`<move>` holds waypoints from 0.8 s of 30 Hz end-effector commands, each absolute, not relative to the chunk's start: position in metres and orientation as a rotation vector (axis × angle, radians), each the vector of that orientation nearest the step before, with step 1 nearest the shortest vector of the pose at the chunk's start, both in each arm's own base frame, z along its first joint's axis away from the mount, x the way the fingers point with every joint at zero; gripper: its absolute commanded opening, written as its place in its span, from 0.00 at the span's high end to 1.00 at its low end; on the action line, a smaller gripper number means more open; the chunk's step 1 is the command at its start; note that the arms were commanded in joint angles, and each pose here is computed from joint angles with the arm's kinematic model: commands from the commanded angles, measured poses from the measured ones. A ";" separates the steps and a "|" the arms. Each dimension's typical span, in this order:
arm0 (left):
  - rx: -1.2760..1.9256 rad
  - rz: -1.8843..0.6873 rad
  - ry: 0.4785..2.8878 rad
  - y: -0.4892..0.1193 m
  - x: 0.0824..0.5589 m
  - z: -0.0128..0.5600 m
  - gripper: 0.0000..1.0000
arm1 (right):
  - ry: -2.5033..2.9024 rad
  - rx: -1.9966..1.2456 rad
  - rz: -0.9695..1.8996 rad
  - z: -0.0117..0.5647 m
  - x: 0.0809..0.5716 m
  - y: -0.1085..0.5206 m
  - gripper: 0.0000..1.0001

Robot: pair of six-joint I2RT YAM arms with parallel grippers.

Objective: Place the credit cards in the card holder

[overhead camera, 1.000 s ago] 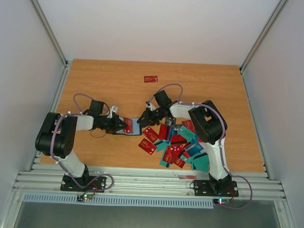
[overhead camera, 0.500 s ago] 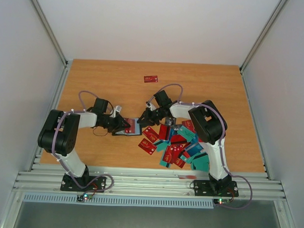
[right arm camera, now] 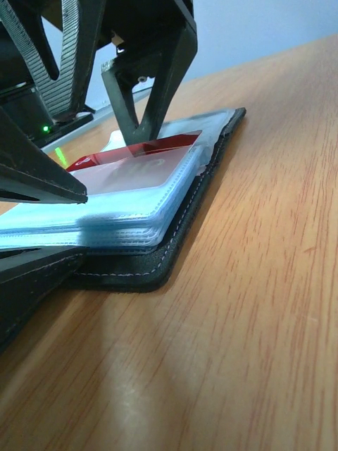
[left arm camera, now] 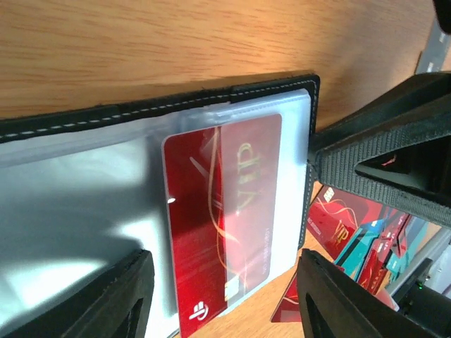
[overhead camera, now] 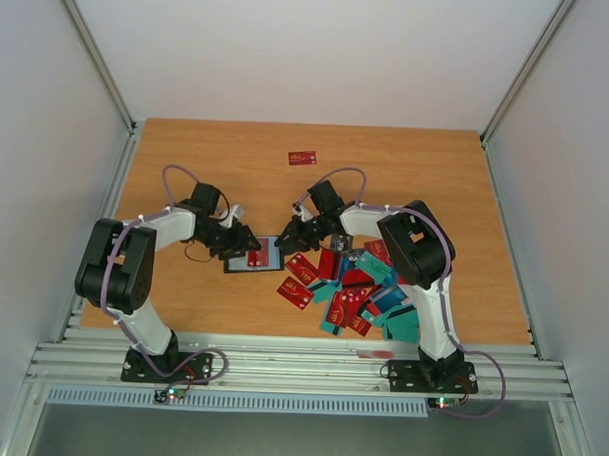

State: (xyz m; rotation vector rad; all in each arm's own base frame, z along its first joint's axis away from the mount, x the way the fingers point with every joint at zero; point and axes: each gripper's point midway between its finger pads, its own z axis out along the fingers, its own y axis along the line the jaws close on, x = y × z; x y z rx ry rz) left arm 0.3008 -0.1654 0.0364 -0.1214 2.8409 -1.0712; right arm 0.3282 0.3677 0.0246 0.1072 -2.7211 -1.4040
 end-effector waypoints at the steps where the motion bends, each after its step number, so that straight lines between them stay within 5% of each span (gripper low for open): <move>1: -0.082 -0.929 2.912 -0.156 0.296 0.043 0.42 | -2.726 -0.031 -1.131 -0.027 0.300 0.346 0.81; 24: -0.033 -0.706 2.981 -0.168 0.304 0.034 0.58 | -2.691 -0.039 -1.141 -0.031 0.297 0.349 0.83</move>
